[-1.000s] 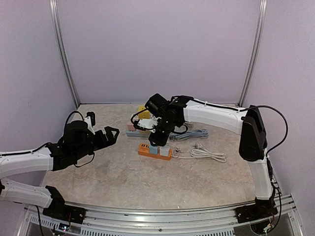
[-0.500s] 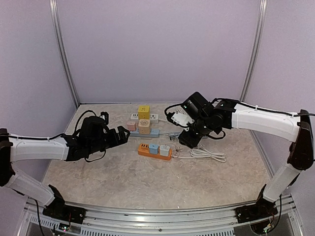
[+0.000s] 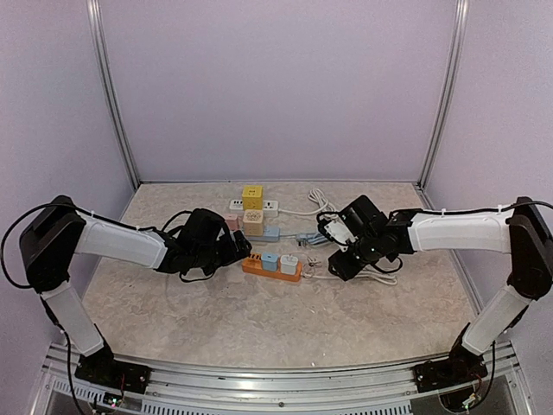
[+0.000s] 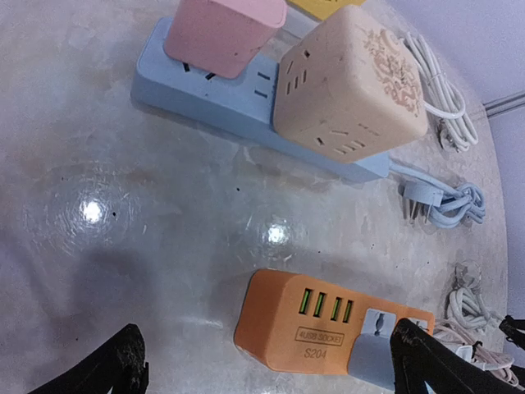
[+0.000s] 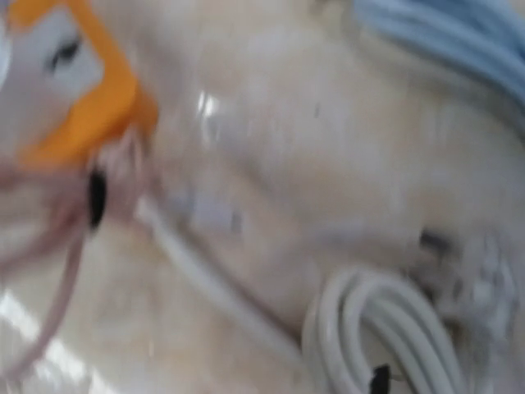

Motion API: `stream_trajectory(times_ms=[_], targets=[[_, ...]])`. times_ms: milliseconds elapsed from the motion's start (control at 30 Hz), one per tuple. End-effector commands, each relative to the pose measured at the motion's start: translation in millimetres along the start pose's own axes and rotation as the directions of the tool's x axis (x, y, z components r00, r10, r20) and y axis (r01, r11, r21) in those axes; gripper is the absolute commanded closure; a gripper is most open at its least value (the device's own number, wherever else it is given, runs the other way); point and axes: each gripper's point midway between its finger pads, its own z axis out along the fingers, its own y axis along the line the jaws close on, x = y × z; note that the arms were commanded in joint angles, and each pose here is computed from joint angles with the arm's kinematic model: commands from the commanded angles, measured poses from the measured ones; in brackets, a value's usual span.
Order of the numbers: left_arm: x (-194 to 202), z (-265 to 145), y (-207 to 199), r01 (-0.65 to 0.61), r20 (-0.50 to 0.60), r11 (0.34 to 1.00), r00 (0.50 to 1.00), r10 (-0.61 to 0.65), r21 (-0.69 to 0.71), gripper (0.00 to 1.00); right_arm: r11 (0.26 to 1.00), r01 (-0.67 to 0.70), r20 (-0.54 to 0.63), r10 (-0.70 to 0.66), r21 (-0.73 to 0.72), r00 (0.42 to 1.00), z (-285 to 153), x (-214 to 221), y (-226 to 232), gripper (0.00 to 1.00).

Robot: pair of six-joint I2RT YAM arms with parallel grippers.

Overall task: Insert the plug
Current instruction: Adjust the socket at the center of the board.

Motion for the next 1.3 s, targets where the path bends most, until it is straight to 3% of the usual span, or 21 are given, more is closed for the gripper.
stream_trajectory(times_ms=[0,200,467,767,1000,1267], targets=[[0,11,-6,0.084,-0.04,0.996,0.996,-0.083,0.009,0.01,0.995,-0.082,0.078,0.087,-0.065,0.993,20,-22,4,0.49],[4,15,-2,0.154,-0.078,0.988,0.985,-0.154,-0.006,0.01,0.985,-0.172,0.069,0.172,-0.011,0.983,31,-19,-13,0.5],[9,15,-2,0.239,-0.136,0.971,0.962,-0.236,0.001,0.04,0.942,-0.334,0.144,0.327,0.025,0.934,3,-8,-40,0.49],[9,16,-29,0.267,-0.181,0.953,0.954,-0.24,0.143,0.04,0.831,-0.557,0.274,0.537,-0.006,0.798,-31,21,-69,0.46],[17,29,-37,0.302,-0.253,0.94,0.933,-0.256,0.161,0.04,0.835,-0.548,0.204,0.53,0.04,0.823,-16,44,-70,0.44],[28,36,-31,0.368,-0.318,0.922,0.894,-0.315,0.121,0.05,0.836,-0.547,0.223,0.525,0.049,0.822,-20,44,-75,0.44]])
